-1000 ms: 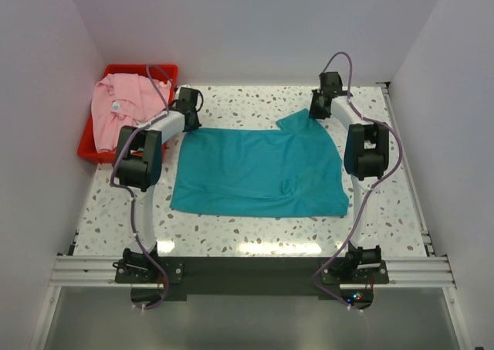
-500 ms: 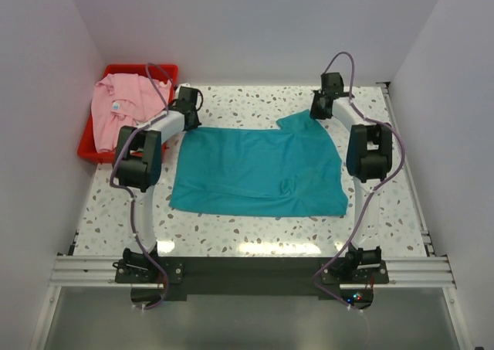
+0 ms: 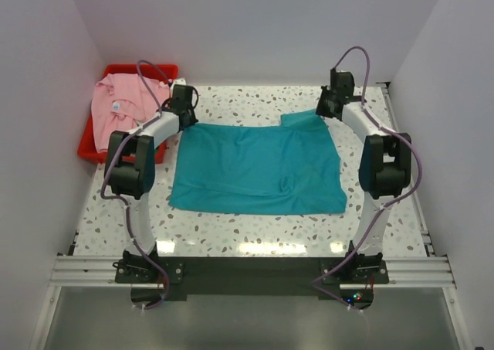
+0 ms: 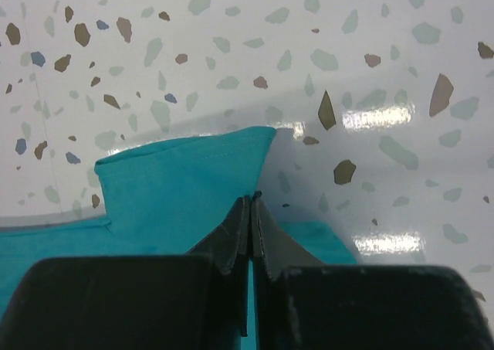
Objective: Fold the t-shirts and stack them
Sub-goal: Fold the tshirt
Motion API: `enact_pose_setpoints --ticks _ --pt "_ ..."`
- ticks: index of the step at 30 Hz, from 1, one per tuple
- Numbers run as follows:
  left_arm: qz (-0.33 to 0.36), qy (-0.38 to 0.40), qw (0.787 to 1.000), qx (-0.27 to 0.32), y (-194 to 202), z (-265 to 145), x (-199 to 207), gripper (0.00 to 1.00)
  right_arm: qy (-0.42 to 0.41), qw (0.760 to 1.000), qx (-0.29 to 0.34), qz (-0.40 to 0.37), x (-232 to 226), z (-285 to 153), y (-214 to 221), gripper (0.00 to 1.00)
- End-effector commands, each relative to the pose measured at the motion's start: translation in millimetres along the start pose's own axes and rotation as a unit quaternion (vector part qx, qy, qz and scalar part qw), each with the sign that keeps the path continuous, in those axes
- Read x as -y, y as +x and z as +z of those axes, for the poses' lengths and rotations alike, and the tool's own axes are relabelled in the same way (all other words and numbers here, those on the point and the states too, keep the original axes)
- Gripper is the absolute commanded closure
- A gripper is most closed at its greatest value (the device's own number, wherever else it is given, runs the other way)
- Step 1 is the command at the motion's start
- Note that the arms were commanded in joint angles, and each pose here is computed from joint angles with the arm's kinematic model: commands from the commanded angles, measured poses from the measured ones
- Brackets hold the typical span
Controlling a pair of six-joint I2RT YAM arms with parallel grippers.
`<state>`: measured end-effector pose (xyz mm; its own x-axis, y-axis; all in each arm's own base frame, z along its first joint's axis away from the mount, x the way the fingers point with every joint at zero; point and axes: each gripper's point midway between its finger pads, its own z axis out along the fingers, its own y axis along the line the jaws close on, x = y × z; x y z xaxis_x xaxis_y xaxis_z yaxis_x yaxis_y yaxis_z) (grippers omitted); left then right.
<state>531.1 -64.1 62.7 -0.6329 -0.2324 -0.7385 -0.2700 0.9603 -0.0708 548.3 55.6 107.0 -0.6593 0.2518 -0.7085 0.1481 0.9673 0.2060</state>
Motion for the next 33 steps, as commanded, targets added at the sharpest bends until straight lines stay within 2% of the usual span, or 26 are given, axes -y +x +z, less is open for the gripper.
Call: enact_pose_setpoints --ticks 1,14,19,33 --pt "-0.013 0.010 0.999 0.041 -29 -21 -2 1.00 -0.011 0.999 0.048 0.020 -4 -28 -22 1.00" --pt "-0.047 0.009 0.998 0.033 -8 -71 -23 1.00 0.013 0.998 0.032 0.056 17 -93 26 1.00" --pt "-0.065 0.012 0.998 0.019 18 -84 -32 1.00 0.011 0.997 0.033 0.067 21 -119 43 1.00" --pt "-0.103 0.024 0.994 -0.005 79 -117 -54 1.00 -0.003 0.996 -0.002 0.086 37 -153 120 1.00"
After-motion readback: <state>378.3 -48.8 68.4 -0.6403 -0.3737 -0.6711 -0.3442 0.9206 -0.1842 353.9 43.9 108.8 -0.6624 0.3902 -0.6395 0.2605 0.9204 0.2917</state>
